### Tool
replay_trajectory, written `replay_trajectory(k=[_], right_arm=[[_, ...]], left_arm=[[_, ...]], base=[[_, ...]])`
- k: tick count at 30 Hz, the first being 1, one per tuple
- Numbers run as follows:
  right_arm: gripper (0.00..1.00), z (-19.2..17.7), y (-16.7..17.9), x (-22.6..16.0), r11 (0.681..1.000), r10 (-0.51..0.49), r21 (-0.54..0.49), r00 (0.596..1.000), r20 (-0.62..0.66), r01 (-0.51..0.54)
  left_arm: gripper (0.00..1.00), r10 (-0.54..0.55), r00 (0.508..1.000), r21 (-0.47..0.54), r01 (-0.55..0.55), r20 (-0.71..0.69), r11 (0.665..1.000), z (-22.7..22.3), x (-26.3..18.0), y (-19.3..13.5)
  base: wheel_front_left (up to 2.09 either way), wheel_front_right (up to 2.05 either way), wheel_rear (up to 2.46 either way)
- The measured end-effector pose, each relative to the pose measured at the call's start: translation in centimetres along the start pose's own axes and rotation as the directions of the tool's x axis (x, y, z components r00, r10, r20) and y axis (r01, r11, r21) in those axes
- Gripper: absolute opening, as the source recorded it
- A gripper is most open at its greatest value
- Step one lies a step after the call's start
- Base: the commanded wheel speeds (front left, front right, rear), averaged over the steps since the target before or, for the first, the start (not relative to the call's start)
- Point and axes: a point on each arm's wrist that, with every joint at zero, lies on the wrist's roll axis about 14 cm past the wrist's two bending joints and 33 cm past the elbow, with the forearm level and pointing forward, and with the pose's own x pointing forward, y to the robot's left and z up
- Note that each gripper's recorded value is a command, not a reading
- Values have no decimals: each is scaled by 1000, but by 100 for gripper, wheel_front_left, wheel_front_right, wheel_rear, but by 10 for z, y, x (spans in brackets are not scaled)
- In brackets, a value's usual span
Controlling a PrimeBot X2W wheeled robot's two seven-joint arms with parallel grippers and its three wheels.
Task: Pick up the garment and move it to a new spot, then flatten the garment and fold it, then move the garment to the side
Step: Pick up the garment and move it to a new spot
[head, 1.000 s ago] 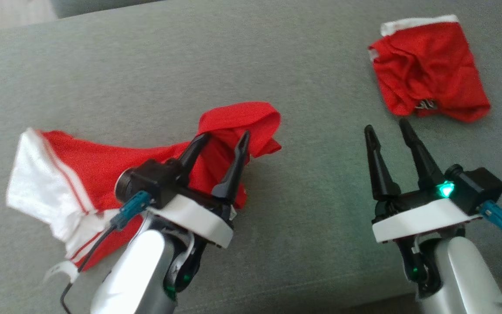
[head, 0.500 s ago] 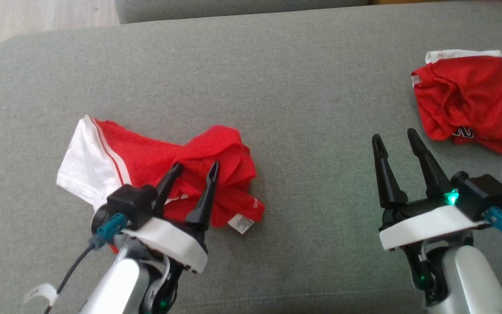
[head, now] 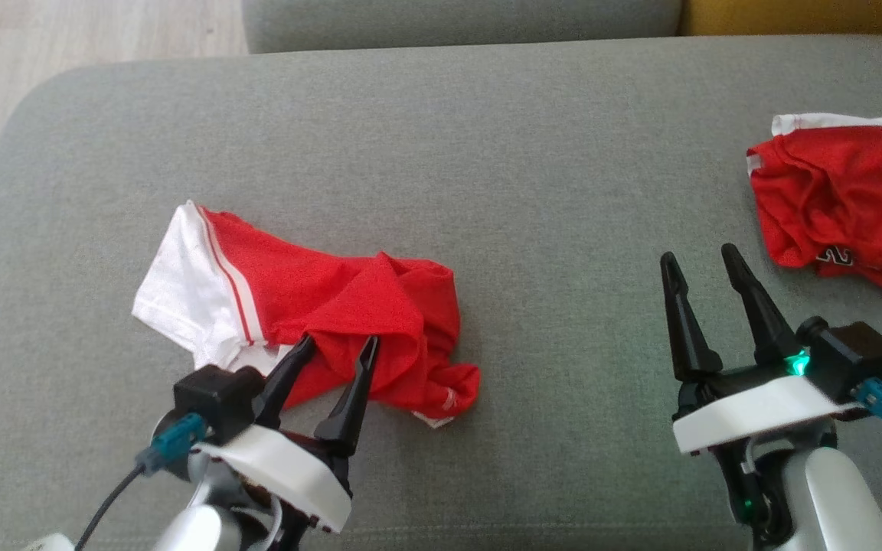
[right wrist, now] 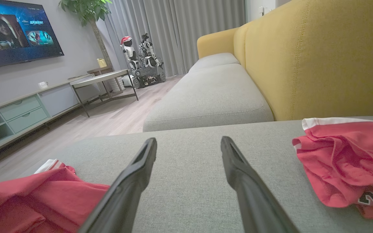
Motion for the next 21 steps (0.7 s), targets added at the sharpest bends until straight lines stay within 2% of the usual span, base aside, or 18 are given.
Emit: replay_trajectory(k=[5, 10, 15, 21], right_arm=[[100, 3, 5, 2, 1000, 15, -2, 1000, 5, -15], [100, 7, 8, 3, 1000, 25, -5, 1000, 16, -25], [100, 12, 10, 3, 1000, 29, -8, 999, 24, -29], [100, 14, 9, 2, 1000, 27, -10, 999, 31, -27]], left_arm=[[100, 28, 1000, 5, -28, 15, 1000, 7, -12, 5], [100, 96, 994, 31, -97, 46, 995, 19, -20, 24], [100, 182, 979, 100, -191, 91, 977, 36, -30, 52], [100, 217, 968, 105, -230, 128, 967, 47, -32, 61]], base=[[0, 0, 0], [0, 0, 0], [0, 0, 0], [0, 0, 0]])
